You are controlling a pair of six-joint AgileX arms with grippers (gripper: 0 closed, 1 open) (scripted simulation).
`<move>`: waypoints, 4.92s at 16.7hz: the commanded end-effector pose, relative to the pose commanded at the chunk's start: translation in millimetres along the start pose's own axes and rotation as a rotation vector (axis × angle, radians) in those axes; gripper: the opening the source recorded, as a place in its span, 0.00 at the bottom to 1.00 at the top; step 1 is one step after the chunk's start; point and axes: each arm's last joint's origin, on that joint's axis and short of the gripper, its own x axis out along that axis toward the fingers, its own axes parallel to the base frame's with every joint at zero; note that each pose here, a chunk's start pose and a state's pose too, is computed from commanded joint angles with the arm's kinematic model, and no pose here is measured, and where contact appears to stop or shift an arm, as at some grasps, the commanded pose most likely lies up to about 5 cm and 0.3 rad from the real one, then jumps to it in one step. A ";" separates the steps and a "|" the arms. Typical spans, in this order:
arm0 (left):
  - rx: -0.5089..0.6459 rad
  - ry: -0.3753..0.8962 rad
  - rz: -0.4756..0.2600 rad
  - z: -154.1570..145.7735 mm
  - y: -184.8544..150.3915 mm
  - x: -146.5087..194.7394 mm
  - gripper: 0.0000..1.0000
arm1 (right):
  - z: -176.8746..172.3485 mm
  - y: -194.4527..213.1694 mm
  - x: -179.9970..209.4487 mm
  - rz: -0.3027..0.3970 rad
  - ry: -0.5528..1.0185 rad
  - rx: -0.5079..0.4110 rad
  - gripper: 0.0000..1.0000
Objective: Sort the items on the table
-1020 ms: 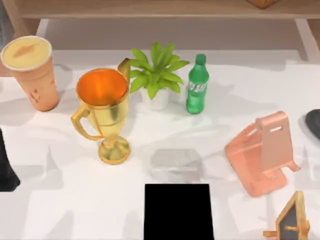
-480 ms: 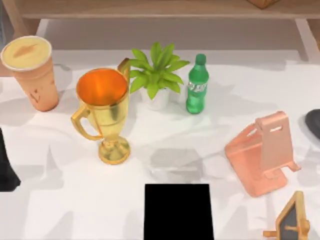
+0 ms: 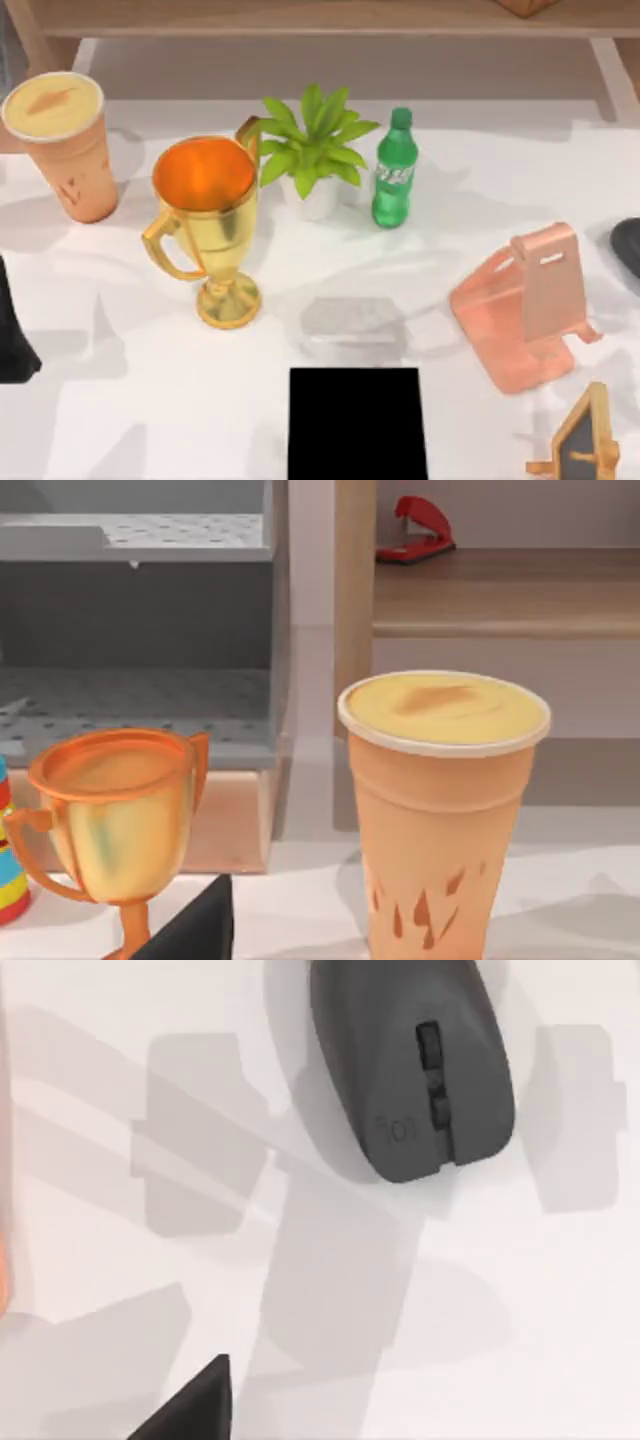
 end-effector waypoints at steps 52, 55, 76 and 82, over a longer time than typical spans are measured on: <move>0.000 0.000 0.000 0.0 0.0 0.0 1.00 | 85.8 -13.6 195.4 0.211 0.461 -0.283 0.00; 0.000 0.000 0.000 0.0 0.0 0.0 1.00 | 90.3 -14.3 185.1 0.215 0.443 -0.271 0.00; 0.000 0.000 0.000 0.0 0.0 0.0 1.00 | 159.6 8.9 77.6 0.234 0.298 -0.516 0.00; 0.000 0.000 0.000 0.0 0.0 0.0 1.00 | 183.6 108.8 33.0 0.277 -0.005 -1.160 0.00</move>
